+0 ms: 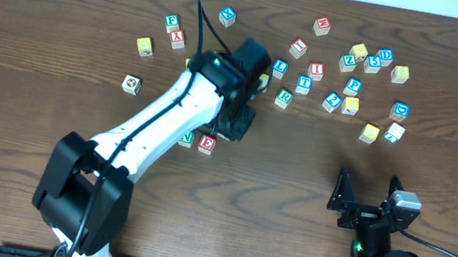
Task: Spell out NEURIPS
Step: 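Carry the U block to the right of the E block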
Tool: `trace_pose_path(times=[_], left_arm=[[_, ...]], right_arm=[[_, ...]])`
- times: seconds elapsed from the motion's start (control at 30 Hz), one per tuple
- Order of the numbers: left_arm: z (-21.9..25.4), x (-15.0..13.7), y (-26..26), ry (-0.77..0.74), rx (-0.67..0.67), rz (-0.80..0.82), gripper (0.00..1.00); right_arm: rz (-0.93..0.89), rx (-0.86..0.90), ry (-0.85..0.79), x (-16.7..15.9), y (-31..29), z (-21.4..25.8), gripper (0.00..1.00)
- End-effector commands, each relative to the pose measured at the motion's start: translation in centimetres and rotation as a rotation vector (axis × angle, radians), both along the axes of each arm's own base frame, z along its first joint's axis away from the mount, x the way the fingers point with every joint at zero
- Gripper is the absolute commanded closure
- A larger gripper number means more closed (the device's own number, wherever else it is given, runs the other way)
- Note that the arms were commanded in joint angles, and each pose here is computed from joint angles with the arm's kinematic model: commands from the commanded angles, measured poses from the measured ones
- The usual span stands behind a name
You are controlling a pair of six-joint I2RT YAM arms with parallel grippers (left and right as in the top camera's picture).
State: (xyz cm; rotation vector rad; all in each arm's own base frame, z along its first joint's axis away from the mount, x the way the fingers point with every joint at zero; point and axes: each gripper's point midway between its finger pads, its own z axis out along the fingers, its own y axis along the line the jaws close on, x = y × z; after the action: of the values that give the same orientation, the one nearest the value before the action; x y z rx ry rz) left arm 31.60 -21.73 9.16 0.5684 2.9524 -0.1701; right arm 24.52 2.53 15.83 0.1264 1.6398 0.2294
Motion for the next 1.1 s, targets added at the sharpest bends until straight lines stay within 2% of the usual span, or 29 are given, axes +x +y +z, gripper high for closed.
trace_pose_path(times=[0.0, 0.27, 0.47, 0.73, 1.07], left_arm=[[-3.0, -1.5, 0.0, 0.035, 0.015, 0.040, 0.93], [-4.2, -2.6, -1.7, -0.036, 0.069, 0.023, 0.93], [-5.2, -2.3, -1.1, -0.160, 0.178, 0.076, 0.92], [-6.9, -2.7, -0.7, -0.166, 0.172, 0.080, 0.93], [-6.9, -2.2, -0.3, -0.184, 0.183, 0.090, 0.93]], right_arm=[[-0.001, 0.008, 0.003, 0.0, 0.0, -0.1, 0.01], [-0.001, 0.009, 0.003, 0.0, 0.0, -0.1, 0.01], [-0.001, 0.008, 0.002, 0.0, 0.0, -0.1, 0.01], [-0.001, 0.008, 0.002, 0.0, 0.0, -0.1, 0.01], [-0.001, 0.008, 0.003, 0.0, 0.0, -0.1, 0.01]])
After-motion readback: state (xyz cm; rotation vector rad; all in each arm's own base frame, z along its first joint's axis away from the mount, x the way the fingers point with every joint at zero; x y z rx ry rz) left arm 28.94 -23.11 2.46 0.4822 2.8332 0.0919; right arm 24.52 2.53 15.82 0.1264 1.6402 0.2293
